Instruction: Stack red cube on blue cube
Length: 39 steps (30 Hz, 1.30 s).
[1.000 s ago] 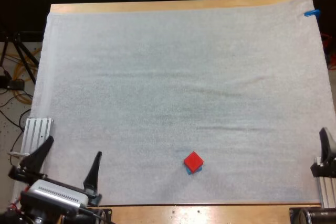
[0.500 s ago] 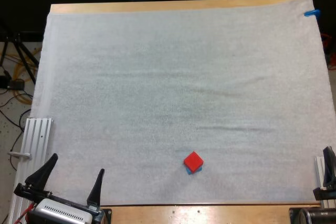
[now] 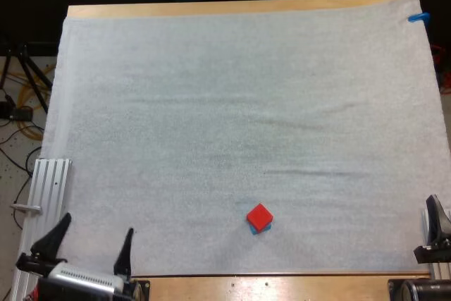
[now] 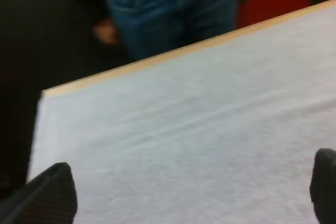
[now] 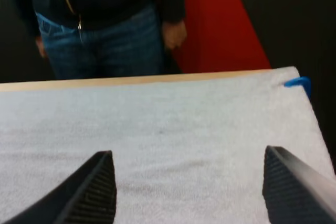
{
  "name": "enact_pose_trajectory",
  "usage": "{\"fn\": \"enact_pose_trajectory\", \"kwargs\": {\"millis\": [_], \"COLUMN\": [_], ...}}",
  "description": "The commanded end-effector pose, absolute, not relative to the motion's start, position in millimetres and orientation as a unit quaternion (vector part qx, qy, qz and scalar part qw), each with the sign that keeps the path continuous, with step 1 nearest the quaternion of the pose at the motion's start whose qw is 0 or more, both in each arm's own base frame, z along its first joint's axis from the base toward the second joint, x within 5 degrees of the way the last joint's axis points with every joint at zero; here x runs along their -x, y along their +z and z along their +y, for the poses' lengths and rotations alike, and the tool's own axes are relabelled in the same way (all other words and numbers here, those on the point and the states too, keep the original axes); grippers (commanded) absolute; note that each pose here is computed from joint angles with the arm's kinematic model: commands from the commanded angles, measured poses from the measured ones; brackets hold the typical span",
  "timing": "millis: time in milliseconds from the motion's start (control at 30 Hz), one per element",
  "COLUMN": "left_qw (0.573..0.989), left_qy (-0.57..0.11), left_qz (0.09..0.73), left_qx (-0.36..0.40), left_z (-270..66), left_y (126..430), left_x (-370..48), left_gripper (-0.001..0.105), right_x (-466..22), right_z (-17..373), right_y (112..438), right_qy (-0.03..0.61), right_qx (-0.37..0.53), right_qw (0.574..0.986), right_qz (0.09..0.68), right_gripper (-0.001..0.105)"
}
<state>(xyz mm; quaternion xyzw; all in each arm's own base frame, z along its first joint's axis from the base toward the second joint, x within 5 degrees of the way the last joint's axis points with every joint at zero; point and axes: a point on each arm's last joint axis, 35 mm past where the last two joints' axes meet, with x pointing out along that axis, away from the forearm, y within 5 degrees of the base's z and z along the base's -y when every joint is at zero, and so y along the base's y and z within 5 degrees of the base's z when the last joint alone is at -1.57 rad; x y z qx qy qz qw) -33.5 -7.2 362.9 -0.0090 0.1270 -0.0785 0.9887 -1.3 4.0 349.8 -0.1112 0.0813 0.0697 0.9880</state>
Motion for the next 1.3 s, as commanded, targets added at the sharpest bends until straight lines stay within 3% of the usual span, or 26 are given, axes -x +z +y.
{"fn": "enact_pose_trajectory", "kwargs": {"millis": [0,333,867,1267], "left_qw": [0.99,0.992,0.979,0.978], "left_qy": [-0.063,-0.061,-0.059,-0.058], "left_qz": [0.122,0.112,0.193,0.196], "left_qx": [0.008,0.022,0.029,0.037], "left_z": [-6.1,-5.2,-4.4,-4.4], "left_y": [363.8,342.3,288.9,287.8], "left_x": [26.2,-5.7,-34.6,-34.7], "left_gripper": [0.087,0.087,0.087,0.087], "right_x": [-5.0,-25.1,-28.6,-27.2], "right_z": [4.4,6.6,6.6,6.0], "right_y": [349.0,318.2,298.4,292.7], "right_qy": [0.074,0.108,0.115,0.11], "right_qx": [0.118,0.11,0.11,0.112], "right_qw": [0.987,0.981,0.972,0.968], "right_qz": [0.079,0.116,0.17,0.195], "right_gripper": [0.059,0.059,0.059,0.059]}}
